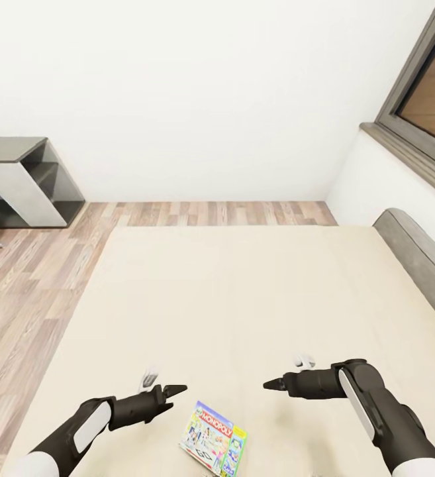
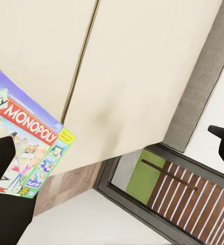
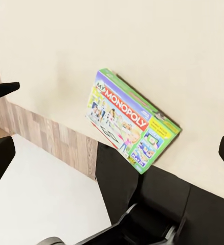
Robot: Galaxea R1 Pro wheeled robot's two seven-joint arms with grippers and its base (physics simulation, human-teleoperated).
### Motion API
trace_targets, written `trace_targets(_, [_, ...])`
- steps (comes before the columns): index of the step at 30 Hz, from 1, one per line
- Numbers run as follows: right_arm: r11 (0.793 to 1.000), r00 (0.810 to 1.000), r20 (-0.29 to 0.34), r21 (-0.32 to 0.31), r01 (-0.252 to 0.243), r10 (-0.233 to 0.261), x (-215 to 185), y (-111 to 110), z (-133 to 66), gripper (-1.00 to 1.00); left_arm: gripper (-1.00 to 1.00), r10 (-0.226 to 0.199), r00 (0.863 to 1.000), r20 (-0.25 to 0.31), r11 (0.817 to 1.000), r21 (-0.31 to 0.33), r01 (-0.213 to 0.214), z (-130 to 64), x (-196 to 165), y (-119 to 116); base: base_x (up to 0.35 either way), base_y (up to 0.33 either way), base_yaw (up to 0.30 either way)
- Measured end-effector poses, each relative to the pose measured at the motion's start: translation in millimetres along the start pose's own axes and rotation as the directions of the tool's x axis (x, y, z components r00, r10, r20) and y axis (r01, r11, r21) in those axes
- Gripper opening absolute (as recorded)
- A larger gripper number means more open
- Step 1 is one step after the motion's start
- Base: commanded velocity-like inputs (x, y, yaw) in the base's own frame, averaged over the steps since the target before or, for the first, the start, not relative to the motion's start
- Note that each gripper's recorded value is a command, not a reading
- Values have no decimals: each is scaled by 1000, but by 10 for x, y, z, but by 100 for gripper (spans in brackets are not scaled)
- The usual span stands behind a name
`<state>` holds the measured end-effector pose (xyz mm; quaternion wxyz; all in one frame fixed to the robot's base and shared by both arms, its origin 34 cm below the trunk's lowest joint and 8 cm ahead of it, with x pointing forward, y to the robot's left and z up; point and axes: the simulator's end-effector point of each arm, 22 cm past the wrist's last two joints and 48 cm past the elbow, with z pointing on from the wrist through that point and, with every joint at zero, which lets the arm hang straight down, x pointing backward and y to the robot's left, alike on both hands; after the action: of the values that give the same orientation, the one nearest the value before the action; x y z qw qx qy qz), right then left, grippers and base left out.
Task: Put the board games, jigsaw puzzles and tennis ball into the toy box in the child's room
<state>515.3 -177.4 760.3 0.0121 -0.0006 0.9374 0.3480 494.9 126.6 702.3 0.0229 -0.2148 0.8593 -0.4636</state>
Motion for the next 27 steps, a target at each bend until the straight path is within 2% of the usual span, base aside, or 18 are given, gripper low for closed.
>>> trace_targets(9, [1000, 1000, -13, -2, -13, 13, 43, -30, 59, 100, 100, 13, 999, -36, 999, -44, -15, 17, 91, 165, 0, 0, 0])
trace_targets(27, [999, 999, -36, -3, -34, 34, 124, -105, 149, 100, 100, 3, 998, -66, 997, -71, -7, 57, 192, 322, 0, 0, 0])
